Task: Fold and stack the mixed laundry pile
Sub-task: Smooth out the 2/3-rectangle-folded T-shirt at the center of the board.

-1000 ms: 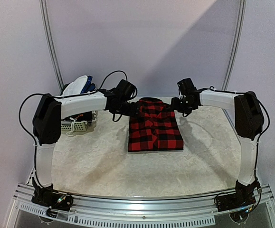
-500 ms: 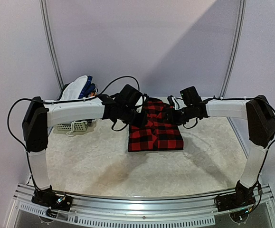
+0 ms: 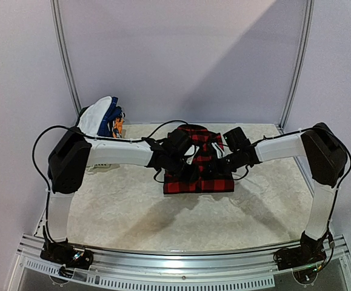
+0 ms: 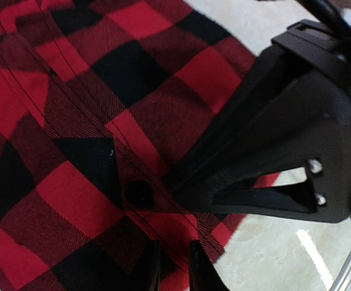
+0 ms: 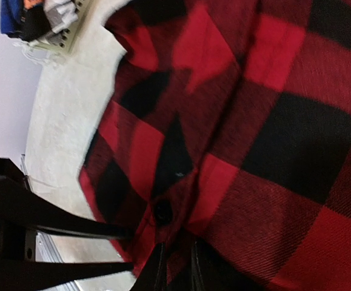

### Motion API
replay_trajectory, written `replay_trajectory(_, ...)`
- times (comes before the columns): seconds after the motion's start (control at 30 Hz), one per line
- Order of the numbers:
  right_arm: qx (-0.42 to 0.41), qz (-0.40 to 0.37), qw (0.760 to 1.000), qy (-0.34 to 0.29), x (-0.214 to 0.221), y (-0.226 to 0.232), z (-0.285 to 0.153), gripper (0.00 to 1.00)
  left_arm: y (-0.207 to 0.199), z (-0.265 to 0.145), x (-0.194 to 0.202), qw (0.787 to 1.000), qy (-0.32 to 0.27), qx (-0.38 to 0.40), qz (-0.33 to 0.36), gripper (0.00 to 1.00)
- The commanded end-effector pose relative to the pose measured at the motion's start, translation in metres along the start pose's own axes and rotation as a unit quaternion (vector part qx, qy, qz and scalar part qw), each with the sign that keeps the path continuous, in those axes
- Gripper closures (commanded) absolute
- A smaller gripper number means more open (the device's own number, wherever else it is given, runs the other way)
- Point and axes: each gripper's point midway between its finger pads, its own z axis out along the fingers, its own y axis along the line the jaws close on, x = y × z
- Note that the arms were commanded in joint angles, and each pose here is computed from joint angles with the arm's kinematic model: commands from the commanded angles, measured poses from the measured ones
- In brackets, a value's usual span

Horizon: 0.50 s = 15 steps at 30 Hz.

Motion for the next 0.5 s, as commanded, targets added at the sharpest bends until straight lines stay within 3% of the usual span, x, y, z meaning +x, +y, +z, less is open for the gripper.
replay_trajectory(0.0, 0.013, 0.014, 1.0, 0.019, 0.02, -0.02, 0.013, 0.84, -0.003, 0.024, 0.013, 1.0, 0.014, 0.017, -0.005, 0.83)
replay_trajectory(0.3, 0.047, 0.047, 0.996, 0.053, 0.054, -0.055, 0.033, 0.85, 0.007, 0.047, 0.057, 0.998, 0.052, 0.002, -0.023, 0.86)
replay_trajectory(0.47, 0.064, 0.055, 0.995, 0.053, 0.054, -0.055, 0.025, 0.85, 0.014, 0.037, 0.061, 0.998, 0.054, -0.032, -0.025, 0.86)
